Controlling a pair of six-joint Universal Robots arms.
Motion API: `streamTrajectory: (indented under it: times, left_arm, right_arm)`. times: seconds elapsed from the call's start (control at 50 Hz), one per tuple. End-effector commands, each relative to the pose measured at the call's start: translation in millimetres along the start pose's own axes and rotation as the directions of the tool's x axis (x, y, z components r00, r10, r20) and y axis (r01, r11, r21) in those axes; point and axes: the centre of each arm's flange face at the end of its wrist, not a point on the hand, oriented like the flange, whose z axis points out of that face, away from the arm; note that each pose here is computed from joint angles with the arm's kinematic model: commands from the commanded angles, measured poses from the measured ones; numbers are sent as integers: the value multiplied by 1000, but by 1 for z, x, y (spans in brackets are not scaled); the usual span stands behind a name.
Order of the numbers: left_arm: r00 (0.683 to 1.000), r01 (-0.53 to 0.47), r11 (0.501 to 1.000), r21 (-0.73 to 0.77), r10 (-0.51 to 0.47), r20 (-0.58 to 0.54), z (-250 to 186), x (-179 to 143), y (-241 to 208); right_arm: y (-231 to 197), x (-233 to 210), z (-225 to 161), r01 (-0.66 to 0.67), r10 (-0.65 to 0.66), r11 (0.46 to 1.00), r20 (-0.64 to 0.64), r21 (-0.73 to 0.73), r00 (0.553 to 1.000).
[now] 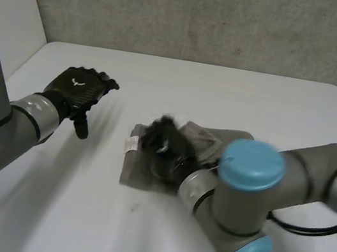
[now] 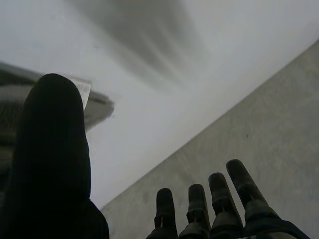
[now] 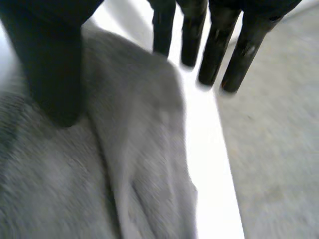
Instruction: Fold the laundry
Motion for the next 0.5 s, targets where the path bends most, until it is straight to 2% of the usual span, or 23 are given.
streamTrajectory:
  times: [0.02, 0.04, 0.06, 0.1, 0.16, 0.2, 0.34, 0.38, 0.5]
  left_arm:
    - [997, -28, 991, 130, 37, -67, 0, 35, -28]
    - [995, -21, 987, 158, 36, -89, 0, 45, -34]
    - [995, -21, 987, 159, 36, -89, 0, 45, -34]
    - [991, 3, 982, 187, 22, -133, 5, 68, -37]
    - [989, 14, 982, 190, 15, -150, 8, 80, -38]
    - [986, 23, 982, 187, 9, -168, 13, 101, -38]
    - [976, 17, 989, 144, 14, -215, 24, 135, -20]
    - [965, 24, 990, 137, 13, -261, 21, 154, -14]
    - [948, 56, 989, 134, -11, -317, 19, 180, -11]
  right_arm:
    - [39, 81, -28, -455, 438, 890, -216, -37, 873]
    - [48, 87, -36, -533, 510, 845, -240, -36, 826]
    - [48, 87, -36, -534, 511, 845, -240, -36, 825]
    - [62, 89, -51, -644, 611, 763, -265, -53, 746]
    - [69, 87, -58, -675, 637, 734, -271, -73, 722]
    - [86, 85, -68, -701, 654, 703, -282, -117, 702]
    - [113, 86, -80, -720, 657, 674, -309, -167, 687]
    - [118, 88, -82, -710, 642, 681, -319, -182, 697]
    - [120, 89, -83, -680, 608, 705, -324, -199, 725]
